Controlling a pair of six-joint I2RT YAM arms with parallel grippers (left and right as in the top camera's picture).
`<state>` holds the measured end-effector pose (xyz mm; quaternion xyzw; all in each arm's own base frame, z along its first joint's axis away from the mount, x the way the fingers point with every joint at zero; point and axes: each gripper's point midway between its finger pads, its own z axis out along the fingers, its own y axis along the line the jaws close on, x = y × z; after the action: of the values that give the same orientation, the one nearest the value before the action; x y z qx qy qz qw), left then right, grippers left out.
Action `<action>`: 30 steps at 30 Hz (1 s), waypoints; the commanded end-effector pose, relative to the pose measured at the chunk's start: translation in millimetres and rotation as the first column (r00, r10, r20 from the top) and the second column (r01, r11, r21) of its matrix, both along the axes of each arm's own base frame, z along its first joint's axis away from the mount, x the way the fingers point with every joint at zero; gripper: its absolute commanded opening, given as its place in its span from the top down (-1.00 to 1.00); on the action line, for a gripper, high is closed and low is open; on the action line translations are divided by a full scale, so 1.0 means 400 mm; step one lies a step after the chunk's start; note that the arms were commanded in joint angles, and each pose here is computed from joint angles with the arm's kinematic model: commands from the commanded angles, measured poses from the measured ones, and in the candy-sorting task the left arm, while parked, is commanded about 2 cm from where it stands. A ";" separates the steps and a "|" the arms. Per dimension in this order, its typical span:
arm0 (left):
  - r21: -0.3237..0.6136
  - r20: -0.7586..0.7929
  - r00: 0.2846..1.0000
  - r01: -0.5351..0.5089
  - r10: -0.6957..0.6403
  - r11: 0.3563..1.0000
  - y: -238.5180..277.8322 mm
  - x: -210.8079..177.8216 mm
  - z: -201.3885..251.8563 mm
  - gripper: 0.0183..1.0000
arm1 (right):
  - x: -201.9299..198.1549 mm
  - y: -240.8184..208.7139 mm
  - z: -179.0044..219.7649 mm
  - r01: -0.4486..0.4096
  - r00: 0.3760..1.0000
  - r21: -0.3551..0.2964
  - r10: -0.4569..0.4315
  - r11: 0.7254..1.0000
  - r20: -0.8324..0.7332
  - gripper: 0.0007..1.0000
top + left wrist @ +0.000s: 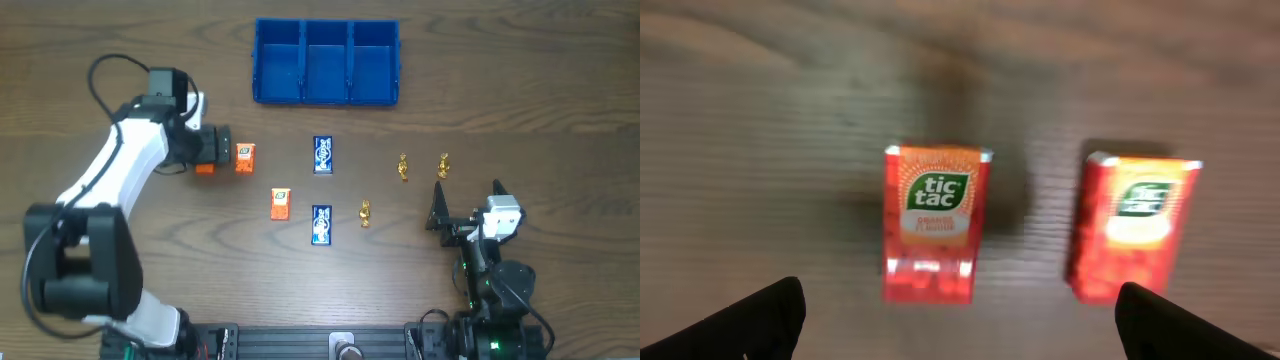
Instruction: Sort Candies Into Trays
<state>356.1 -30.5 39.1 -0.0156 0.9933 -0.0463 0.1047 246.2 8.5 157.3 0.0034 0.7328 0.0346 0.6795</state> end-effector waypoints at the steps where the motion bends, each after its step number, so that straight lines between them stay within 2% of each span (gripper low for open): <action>1: -0.007 -0.030 0.999 0.045 -0.045 0.999 -0.006 0.009 -0.038 -1.00 | -0.001 -0.003 -0.002 0.001 1.000 -0.012 -0.001 1.000 -0.003 -1.00; 4: -0.005 -0.045 0.998 0.050 -0.050 0.999 -0.006 0.007 -0.055 -1.00 | -0.001 -0.003 -0.002 0.001 1.000 -0.012 -0.001 1.000 -0.003 -1.00; 15: 0.049 -0.086 0.996 0.028 -0.023 0.998 0.023 0.000 -0.094 -0.79 | -0.001 -0.003 -0.002 0.001 1.000 -0.012 -0.001 1.000 -0.003 -1.00; 30: 0.065 -0.075 0.997 -0.002 0.007 0.998 0.040 0.016 -0.114 -0.29 | -0.001 -0.003 -0.002 0.001 1.000 -0.012 -0.001 1.000 -0.003 -1.00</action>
<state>358.7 -18.5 -1.7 -0.0118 0.9972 -0.0212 0.0712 246.2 8.5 157.3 0.0034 0.7328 0.0346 0.6795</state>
